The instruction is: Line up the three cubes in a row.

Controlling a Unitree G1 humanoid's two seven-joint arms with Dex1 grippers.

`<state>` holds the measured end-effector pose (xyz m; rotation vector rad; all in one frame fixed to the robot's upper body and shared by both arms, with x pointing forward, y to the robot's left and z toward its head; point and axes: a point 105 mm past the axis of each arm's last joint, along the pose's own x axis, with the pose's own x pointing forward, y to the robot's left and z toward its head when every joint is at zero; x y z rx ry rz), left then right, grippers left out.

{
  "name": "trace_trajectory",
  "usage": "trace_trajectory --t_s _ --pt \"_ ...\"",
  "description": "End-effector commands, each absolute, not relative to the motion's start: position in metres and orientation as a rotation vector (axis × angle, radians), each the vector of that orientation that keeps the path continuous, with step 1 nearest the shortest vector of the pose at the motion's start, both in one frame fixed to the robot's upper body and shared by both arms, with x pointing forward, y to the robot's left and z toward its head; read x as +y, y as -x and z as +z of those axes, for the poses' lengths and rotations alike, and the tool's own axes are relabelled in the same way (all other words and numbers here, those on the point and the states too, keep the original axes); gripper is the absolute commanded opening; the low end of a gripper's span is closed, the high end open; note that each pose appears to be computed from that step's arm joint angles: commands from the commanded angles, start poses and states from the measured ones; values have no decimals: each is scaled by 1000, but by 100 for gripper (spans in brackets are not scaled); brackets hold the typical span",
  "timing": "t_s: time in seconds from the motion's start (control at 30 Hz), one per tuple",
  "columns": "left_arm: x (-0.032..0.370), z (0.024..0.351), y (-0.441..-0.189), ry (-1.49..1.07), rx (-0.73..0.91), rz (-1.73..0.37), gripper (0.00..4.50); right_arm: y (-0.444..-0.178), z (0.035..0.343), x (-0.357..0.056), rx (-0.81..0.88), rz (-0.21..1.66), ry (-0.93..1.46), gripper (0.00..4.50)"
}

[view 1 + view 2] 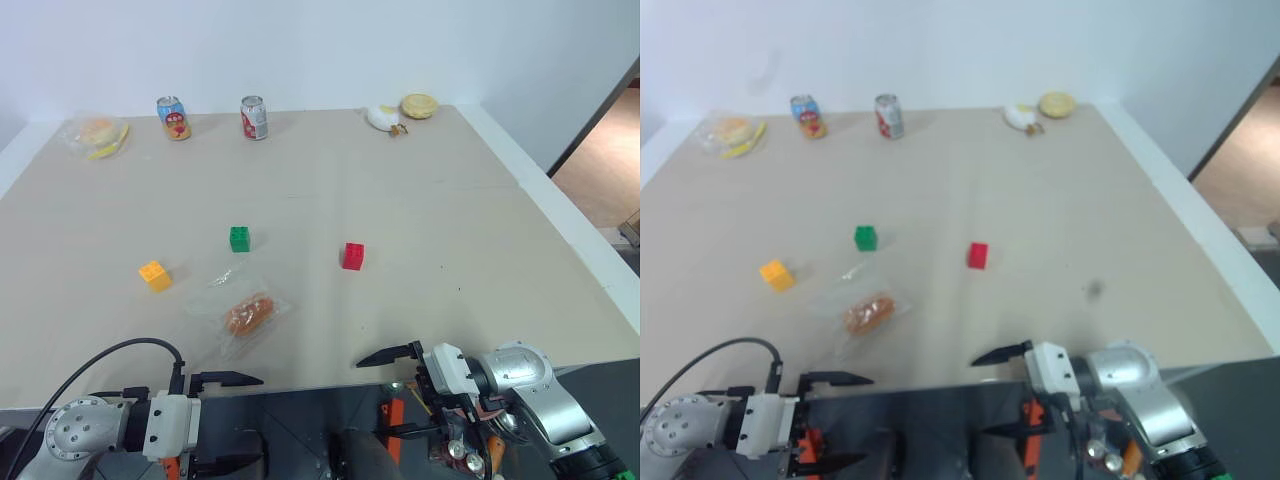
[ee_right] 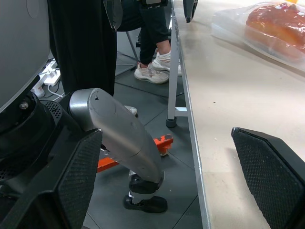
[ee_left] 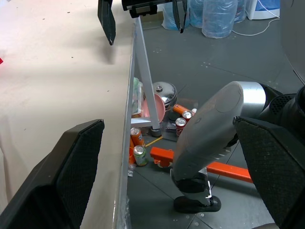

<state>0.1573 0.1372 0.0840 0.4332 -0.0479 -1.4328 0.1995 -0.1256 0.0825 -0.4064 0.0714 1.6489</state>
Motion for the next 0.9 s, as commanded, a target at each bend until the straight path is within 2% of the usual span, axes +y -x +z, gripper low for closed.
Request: trace_trajectory --t_s 0.03,0.43,0.6,0.73,0.9 --pt "133 86 -151 -432 -80 -1457 448 -195 82 -126 72 1692 431 450" --pt "123 91 -143 -397 -110 -1492 448 -192 81 -126 71 1704 365 450" --pt "129 82 -143 -472 -92 -1534 448 -196 87 -125 62 1687 324 450" --pt "137 105 -180 -371 -69 -1383 448 -204 105 -120 27 1674 276 450" --pt "153 145 -227 -177 -75 -1103 448 -237 160 -108 -72 1548 146 450"
